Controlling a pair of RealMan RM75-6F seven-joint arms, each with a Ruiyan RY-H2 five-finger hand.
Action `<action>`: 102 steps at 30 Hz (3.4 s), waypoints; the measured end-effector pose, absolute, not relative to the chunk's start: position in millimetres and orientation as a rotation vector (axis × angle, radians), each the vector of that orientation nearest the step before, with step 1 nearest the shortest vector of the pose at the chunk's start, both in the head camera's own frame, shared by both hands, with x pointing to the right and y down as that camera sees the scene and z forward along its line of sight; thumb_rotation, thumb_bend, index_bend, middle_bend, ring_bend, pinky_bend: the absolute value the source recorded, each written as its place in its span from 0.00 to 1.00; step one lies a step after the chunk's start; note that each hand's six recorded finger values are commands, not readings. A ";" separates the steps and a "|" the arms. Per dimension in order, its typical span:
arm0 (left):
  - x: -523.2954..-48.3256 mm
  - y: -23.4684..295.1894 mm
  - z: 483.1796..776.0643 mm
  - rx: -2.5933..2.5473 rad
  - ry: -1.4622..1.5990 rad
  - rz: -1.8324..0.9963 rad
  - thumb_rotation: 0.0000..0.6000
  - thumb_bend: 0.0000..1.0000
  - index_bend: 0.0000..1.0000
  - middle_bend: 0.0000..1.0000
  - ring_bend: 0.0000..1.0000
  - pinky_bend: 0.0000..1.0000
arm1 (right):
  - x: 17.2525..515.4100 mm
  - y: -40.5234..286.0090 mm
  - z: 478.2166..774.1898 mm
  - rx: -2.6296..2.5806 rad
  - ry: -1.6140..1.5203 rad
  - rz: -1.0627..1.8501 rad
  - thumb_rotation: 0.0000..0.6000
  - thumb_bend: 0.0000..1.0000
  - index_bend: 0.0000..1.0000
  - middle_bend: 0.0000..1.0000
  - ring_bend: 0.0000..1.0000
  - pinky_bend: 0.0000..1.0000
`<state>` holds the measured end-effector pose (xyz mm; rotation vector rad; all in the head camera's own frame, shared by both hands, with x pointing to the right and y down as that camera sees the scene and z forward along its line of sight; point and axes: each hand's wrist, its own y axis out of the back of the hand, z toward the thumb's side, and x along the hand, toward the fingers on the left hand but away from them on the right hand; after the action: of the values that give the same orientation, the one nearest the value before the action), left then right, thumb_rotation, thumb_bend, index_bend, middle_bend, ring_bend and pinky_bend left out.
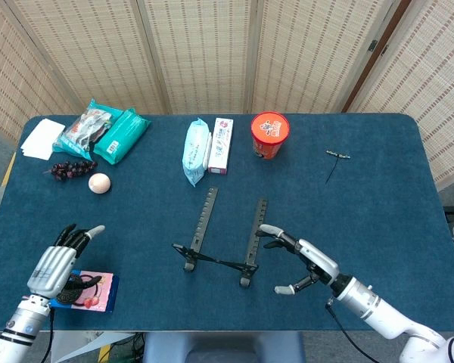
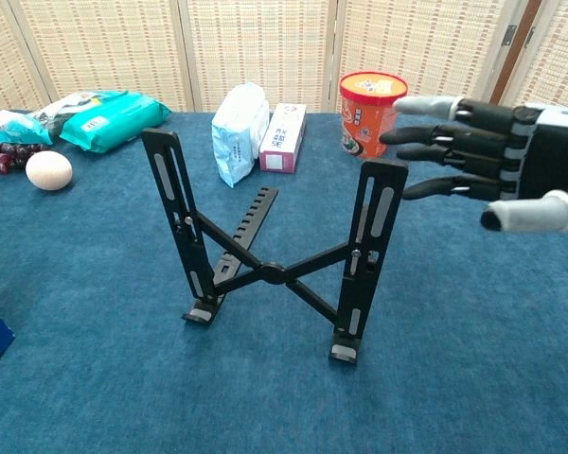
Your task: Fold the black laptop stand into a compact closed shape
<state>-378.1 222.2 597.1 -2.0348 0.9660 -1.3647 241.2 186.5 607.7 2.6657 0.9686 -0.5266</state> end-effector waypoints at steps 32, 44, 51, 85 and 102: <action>-255.6 166.8 663.7 -3.117 1.148 -0.935 1.00 0.14 0.11 0.21 0.17 0.13 | 292.2 171.9 560.8 2.639 1.165 -0.525 1.00 0.01 0.00 0.12 0.00 0.18; -232.6 171.4 681.4 -3.276 1.017 -0.835 1.00 0.14 0.11 0.22 0.17 0.21 | 301.8 173.6 565.2 2.608 1.199 -0.548 1.00 0.01 0.00 0.12 0.00 0.18; -228.0 177.3 686.2 -3.331 0.999 -0.811 1.00 0.14 0.11 0.22 0.17 0.23 | 305.4 174.5 565.9 2.599 1.217 -0.552 1.00 0.01 0.00 0.12 0.00 0.18; -234.0 168.3 684.8 -3.235 1.029 -0.825 1.00 0.14 0.11 0.22 0.17 0.21 | 293.8 181.7 572.8 2.693 1.163 -0.634 1.00 0.04 0.00 0.12 0.00 0.18; -278.1 164.6 654.3 -2.933 1.224 -0.900 1.00 0.14 0.11 0.22 0.17 0.17 | 212.7 197.2 611.1 2.854 0.899 -0.872 1.00 0.07 0.00 0.09 0.00 0.18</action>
<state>-278.1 164.6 654.3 -2.9326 1.2244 -0.8997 212.7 197.2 611.1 2.8541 0.8994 -0.8720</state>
